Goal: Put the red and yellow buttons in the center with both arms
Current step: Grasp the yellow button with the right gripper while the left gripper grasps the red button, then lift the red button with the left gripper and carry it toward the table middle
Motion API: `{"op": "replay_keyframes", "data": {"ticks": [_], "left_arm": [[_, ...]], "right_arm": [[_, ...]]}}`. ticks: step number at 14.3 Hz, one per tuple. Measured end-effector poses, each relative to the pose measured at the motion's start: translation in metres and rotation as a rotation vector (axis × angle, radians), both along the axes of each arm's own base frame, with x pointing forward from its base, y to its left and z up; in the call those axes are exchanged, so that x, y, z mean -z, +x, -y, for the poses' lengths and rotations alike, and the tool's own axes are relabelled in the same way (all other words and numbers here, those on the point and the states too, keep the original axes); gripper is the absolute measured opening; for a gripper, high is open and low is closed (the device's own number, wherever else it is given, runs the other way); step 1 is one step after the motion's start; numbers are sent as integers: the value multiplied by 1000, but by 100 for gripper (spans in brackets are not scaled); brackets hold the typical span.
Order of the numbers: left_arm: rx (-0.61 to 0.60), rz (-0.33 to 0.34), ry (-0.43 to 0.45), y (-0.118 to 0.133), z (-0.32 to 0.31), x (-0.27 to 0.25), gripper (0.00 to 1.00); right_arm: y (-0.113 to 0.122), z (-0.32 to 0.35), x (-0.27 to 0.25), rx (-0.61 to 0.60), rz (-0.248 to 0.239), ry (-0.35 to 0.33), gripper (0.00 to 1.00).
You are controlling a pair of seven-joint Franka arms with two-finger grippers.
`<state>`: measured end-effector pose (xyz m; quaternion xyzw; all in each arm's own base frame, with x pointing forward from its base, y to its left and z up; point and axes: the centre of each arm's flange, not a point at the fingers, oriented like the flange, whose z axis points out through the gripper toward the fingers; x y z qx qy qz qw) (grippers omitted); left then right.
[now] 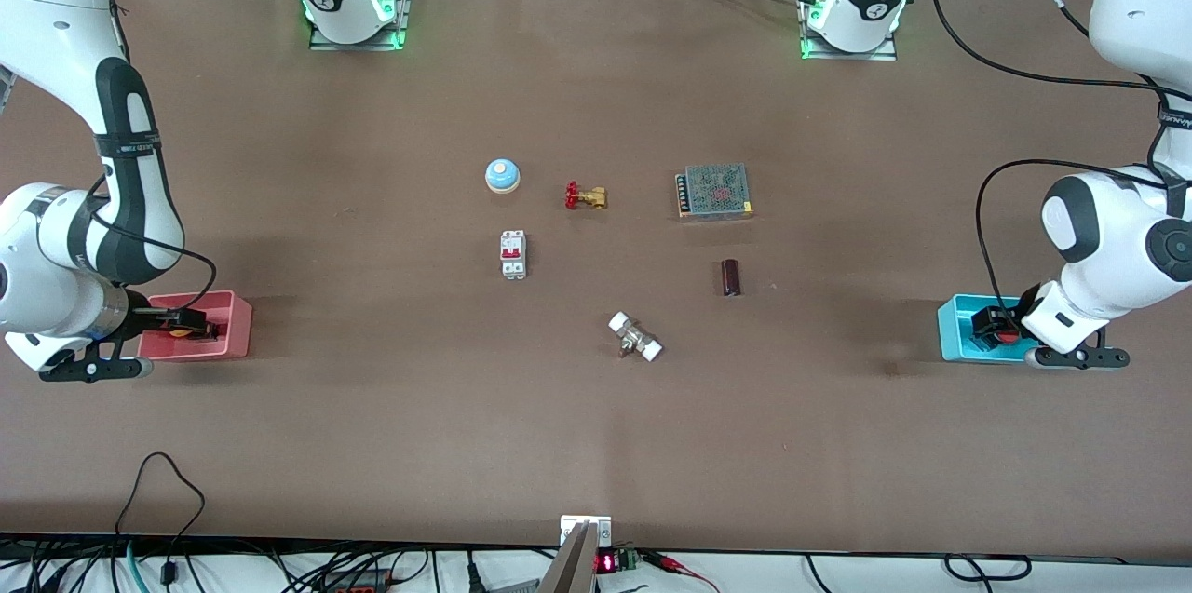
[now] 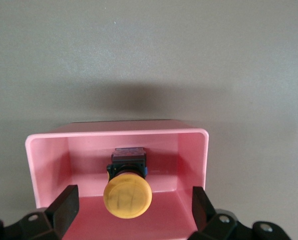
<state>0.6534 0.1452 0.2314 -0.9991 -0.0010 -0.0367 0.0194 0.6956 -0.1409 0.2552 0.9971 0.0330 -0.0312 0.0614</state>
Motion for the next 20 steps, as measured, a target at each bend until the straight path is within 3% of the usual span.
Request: {"op": "replay_keyframes", "data": {"ticks": [1, 6, 8, 13, 18, 20], "left_arm": [[-2, -1, 1, 0, -1, 0, 67], [-13, -5, 7, -3, -9, 2, 57], [-17, -5, 7, -3, -9, 2, 44], [-34, 0, 7, 4, -5, -14, 42], [-21, -64, 10, 0, 35, -99, 42], [-40, -77, 13, -3, 64, -125, 42]], "right_arm": [[0, -1, 2, 0, -2, 2, 100], [0, -2, 15, -3, -7, 6, 100], [0, -2, 19, -5, -10, 6, 100], [-1, -2, 31, -17, -24, 8, 100], [-1, -2, 32, -19, -25, 8, 96], [-1, -2, 32, -19, -25, 8, 84]]}}
